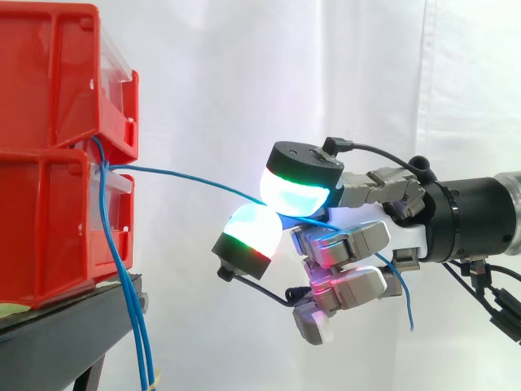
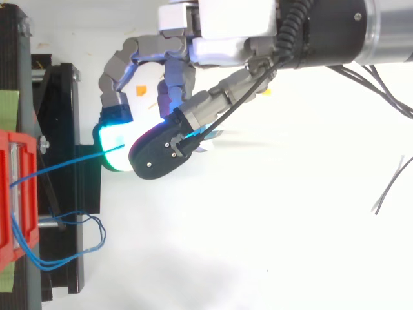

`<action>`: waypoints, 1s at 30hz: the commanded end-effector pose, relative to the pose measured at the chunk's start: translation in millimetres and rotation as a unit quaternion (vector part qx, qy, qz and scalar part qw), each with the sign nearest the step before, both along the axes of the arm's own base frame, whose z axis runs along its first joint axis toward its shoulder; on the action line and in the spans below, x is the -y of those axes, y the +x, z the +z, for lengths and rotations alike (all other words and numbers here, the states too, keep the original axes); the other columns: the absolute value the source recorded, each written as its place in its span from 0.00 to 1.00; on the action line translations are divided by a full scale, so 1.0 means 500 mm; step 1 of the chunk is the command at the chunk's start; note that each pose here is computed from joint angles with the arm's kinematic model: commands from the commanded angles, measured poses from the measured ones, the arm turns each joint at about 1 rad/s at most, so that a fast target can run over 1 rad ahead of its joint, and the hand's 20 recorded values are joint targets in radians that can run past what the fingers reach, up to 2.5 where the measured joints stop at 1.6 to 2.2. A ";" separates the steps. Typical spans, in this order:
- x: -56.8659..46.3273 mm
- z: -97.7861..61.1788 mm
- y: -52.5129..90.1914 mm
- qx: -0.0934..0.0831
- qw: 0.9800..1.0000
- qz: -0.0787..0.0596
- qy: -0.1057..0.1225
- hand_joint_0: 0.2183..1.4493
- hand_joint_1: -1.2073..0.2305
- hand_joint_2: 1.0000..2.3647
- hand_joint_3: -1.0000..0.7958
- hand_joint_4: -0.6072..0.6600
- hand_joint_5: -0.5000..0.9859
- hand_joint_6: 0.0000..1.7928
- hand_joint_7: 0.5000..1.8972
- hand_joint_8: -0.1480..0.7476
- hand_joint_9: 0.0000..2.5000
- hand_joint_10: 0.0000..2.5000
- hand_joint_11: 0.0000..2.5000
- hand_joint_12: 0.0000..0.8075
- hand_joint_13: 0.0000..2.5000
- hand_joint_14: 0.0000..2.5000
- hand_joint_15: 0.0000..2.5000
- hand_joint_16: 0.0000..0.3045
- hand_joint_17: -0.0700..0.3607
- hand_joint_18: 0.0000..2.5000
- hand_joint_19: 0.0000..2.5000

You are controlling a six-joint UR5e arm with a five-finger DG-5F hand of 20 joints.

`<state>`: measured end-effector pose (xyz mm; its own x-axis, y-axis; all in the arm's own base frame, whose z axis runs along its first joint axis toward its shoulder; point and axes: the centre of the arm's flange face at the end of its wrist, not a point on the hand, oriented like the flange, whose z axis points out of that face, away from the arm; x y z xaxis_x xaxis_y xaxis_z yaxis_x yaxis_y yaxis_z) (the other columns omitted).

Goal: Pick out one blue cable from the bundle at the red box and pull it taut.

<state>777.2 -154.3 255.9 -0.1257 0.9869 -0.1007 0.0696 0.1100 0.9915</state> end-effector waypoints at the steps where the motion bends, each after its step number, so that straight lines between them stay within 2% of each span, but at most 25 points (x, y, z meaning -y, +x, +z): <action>1: 0.002 0.000 -0.001 -0.001 1.000 -0.001 0.000 0.31 0.28 0.02 0.52 0.40 0.30 0.52 0.34 0.42 0.64 0.01 0.64 0.46 0.54 0.01 0.47 0.17 0.44 0.38 0.32; 6: 0.001 0.000 -0.005 -0.008 1.000 0.002 0.002 0.31 0.29 0.02 0.54 0.39 0.31 0.52 0.34 0.44 0.64 0.01 0.62 0.49 0.53 0.01 0.45 0.18 0.46 0.38 0.31; 12: 0.000 0.034 -0.029 -0.030 1.000 0.007 -0.008 0.31 0.29 0.01 0.54 0.39 0.31 0.52 0.34 0.44 0.65 0.01 0.60 0.51 0.53 0.01 0.44 0.19 0.46 0.39 0.31; 14: 0.004 0.048 -0.045 -0.045 0.999 0.008 -0.025 0.31 0.29 0.01 0.54 0.39 0.31 0.52 0.34 0.44 0.64 0.01 0.60 0.51 0.53 0.01 0.44 0.19 0.46 0.39 0.31; 16: 0.003 0.059 -0.052 -0.049 0.998 0.010 -0.032 0.31 0.29 0.01 0.54 0.39 0.31 0.52 0.34 0.45 0.64 0.01 0.59 0.51 0.53 0.01 0.44 0.19 0.46 0.39 0.30; 19: 0.005 0.075 -0.070 -0.067 0.996 0.011 -0.052 0.31 0.29 0.01 0.55 0.39 0.31 0.52 0.34 0.45 0.64 0.01 0.59 0.52 0.53 0.01 0.44 0.19 0.47 0.39 0.30; 22: 0.007 0.092 -0.087 -0.081 0.995 0.014 -0.062 0.31 0.29 0.01 0.55 0.39 0.31 0.52 0.34 0.45 0.64 0.01 0.59 0.51 0.52 0.01 0.44 0.19 0.47 0.38 0.30; 25: 0.004 0.098 -0.099 -0.093 0.993 0.016 -0.065 0.31 0.29 0.01 0.55 0.39 0.31 0.52 0.35 0.45 0.64 0.01 0.58 0.52 0.52 0.01 0.43 0.19 0.47 0.39 0.30; 30: 0.000 0.114 -0.108 -0.097 0.993 0.014 -0.064 0.31 0.30 0.01 0.55 0.39 0.31 0.52 0.34 0.46 0.64 0.01 0.58 0.53 0.52 0.01 0.43 0.20 0.47 0.38 0.29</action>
<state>726.5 -155.5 309.0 -0.1814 0.9632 -0.1983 0.2437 0.2394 0.9398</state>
